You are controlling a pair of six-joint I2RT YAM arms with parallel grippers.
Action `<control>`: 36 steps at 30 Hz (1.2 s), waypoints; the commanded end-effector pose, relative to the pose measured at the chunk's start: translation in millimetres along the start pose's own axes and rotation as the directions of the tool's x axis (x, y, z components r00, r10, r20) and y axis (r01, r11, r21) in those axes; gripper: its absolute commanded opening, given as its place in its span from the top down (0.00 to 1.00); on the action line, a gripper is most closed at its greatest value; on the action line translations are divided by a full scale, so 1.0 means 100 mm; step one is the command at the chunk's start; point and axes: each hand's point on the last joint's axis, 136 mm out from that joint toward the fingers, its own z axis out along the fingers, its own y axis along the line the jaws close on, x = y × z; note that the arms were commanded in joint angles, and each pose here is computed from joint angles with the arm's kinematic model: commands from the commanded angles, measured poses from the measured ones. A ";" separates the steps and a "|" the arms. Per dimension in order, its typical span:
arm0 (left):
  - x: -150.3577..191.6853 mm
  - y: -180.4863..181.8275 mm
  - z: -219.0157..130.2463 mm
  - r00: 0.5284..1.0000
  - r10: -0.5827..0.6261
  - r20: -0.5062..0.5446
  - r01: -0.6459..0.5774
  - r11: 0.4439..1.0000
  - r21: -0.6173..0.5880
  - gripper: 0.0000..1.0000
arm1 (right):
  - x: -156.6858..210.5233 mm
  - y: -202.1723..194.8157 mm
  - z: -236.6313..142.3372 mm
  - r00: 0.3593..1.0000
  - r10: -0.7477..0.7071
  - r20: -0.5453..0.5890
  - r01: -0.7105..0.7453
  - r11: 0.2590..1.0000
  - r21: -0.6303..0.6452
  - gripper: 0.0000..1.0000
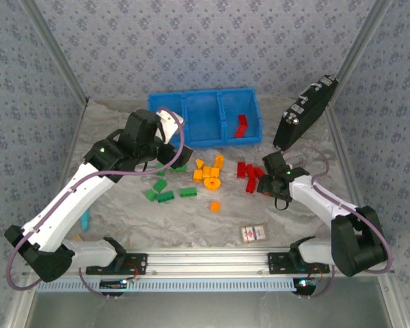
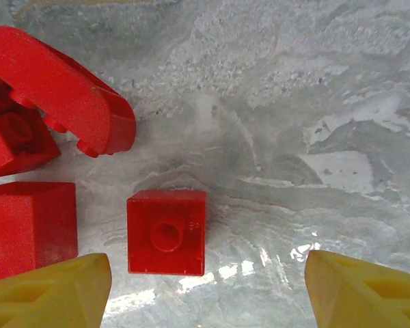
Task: Sort the legos into containers by color
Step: Pick up the lego from the middle-right of the table.
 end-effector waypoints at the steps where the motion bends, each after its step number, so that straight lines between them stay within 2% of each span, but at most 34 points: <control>1: -0.06 -0.05 0.00 1.000 -0.010 0.016 0.010 1.000 0.016 0.00 | 0.02 0.01 0.10 1.000 0.026 -0.007 -0.026 1.000 -0.009 0.24; 11: -0.08 -0.04 0.11 1.000 0.002 -0.002 -0.002 1.000 0.009 0.00 | 0.04 0.07 0.34 0.999 0.019 -0.038 -0.019 1.000 -0.012 0.25; 27: -0.08 -0.01 0.34 0.999 0.029 -0.034 -0.030 0.999 -0.025 0.00 | 0.05 0.05 0.41 0.997 -0.002 -0.078 0.003 1.000 0.015 0.59; 36: -0.12 0.00 0.53 0.998 0.056 -0.040 -0.057 0.998 -0.039 0.00 | 0.02 0.08 0.27 0.995 -0.046 -0.089 0.046 0.999 -0.002 0.67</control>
